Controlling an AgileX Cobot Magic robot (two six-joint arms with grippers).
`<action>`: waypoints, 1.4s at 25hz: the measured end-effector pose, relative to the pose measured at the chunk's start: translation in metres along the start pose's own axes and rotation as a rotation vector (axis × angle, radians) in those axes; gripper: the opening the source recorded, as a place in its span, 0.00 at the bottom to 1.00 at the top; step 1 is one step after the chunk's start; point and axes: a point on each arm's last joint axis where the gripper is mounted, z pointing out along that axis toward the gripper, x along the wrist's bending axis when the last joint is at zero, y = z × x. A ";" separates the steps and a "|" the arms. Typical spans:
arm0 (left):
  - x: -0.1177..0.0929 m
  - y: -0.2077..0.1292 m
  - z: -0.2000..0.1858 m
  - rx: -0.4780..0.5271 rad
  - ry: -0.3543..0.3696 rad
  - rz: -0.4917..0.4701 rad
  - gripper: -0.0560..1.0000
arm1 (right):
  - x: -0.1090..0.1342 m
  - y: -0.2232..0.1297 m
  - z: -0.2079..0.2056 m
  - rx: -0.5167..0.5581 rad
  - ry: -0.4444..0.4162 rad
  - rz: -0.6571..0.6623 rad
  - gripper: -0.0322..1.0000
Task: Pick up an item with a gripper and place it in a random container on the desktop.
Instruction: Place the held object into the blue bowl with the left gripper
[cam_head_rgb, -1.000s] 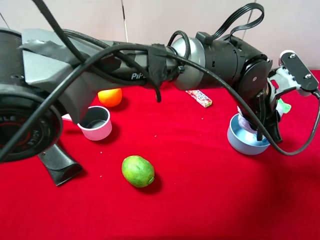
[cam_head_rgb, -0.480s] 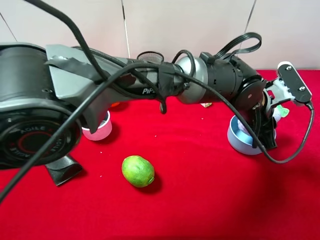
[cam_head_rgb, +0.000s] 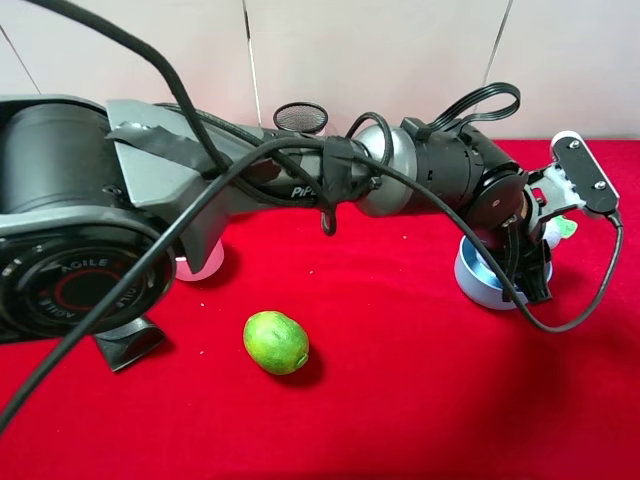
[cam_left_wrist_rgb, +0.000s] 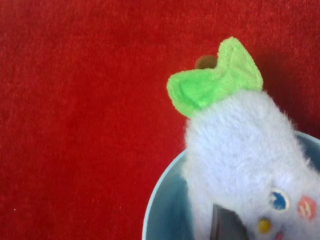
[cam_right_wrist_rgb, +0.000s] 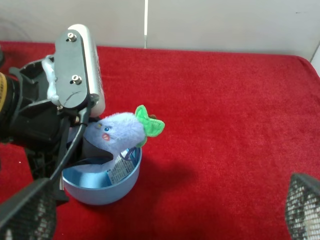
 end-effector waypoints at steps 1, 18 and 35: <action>0.000 -0.001 0.001 -0.006 0.002 0.001 0.43 | 0.000 0.000 0.000 0.000 0.000 0.000 0.70; -0.005 -0.011 0.006 -0.054 0.021 0.045 0.43 | 0.000 0.000 0.000 0.000 0.000 0.000 0.70; -0.005 -0.013 0.006 -0.036 0.016 0.048 0.43 | 0.000 0.000 0.000 0.000 0.000 0.000 0.70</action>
